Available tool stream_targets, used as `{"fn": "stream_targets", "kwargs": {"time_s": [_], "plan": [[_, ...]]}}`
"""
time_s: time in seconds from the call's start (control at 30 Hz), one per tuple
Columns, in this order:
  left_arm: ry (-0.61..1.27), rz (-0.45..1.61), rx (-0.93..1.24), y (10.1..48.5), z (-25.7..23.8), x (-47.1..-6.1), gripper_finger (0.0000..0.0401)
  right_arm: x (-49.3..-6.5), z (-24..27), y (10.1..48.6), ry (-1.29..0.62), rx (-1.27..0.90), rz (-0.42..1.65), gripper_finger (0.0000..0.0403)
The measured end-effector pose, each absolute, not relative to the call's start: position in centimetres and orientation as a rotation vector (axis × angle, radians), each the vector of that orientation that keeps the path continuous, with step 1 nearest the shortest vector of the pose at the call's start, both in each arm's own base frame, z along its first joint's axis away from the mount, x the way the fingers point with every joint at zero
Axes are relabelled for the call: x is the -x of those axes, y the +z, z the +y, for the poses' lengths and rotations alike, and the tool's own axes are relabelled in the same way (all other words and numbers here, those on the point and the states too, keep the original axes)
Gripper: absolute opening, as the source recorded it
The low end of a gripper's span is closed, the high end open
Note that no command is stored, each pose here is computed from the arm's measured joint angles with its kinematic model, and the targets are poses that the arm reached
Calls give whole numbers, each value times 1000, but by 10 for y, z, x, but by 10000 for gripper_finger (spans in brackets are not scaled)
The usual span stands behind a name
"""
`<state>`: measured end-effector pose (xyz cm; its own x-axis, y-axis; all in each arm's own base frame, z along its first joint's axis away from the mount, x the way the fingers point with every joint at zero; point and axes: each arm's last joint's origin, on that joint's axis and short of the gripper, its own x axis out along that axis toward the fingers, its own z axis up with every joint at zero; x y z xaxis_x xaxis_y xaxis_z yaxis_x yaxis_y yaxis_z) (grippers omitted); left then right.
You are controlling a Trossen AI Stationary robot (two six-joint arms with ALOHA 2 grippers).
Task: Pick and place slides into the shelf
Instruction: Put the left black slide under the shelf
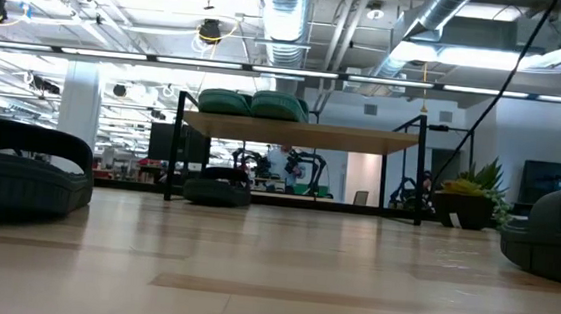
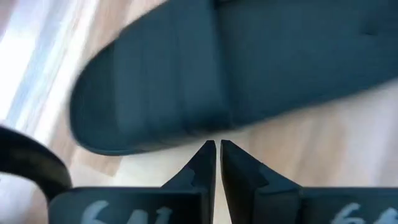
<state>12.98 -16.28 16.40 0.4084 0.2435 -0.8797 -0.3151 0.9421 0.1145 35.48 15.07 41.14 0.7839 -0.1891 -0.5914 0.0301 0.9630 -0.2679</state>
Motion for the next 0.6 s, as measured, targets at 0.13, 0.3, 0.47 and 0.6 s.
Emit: {"fn": "stream_targets", "kwargs": {"time_s": [0.13,0.3,0.47,0.6], "plan": [[410,1118,48,154,-156,-135,13,-348,157,414,-102,262,662,118],[429,1119,33,141,-146,-137,13,-343,163,411,-91,267,688,118],[435,1064,25,139,-138,-150,13,-341,163,408,-111,233,716,118],[400,1014,11,141,-131,-170,13,-341,162,408,-133,238,712,118]]}}
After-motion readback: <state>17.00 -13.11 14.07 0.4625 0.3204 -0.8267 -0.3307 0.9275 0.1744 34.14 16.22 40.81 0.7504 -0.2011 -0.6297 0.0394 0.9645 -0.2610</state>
